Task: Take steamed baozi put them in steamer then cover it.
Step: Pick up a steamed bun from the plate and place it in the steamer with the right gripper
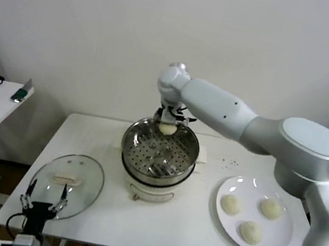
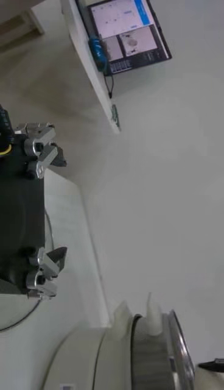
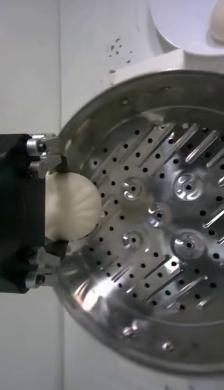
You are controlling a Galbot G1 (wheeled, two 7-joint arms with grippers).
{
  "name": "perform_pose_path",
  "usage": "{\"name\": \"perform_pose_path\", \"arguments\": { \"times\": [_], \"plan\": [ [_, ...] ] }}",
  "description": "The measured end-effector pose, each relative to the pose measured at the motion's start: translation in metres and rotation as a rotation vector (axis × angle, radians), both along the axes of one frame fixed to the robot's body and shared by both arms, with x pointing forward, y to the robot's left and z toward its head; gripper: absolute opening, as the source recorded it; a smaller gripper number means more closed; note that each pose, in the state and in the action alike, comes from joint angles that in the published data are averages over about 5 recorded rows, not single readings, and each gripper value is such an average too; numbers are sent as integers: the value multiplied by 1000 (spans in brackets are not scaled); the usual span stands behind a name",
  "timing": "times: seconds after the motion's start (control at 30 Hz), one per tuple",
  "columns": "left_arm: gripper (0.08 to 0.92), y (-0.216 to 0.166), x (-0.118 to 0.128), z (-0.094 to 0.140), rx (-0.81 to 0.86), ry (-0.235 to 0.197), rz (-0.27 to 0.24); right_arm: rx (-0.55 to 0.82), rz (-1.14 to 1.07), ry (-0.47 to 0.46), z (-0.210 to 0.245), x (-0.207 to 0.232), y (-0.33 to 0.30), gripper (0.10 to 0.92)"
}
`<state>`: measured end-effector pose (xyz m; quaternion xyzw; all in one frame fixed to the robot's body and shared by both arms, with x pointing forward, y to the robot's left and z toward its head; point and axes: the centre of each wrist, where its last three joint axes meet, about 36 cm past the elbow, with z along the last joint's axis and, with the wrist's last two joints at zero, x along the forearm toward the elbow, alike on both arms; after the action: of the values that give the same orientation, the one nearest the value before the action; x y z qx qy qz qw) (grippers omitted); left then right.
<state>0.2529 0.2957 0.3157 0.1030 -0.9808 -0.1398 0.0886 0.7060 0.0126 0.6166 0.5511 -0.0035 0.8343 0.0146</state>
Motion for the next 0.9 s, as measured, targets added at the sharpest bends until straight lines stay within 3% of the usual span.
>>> {"name": "perform_pose_path", "arguments": {
  "times": [0.2,0.5,0.9],
  "plan": [
    [823,1,-3,-2,0,6,8,-10,13,16,-22,-3,6,734],
    [823,-1,-7,-6,-8,12,15,-16,27,15,-37,-6,9,821],
    [823,-2,-13,-8,-14,18,21,0,12,-8,2,-1,-11,823]
  ]
}}
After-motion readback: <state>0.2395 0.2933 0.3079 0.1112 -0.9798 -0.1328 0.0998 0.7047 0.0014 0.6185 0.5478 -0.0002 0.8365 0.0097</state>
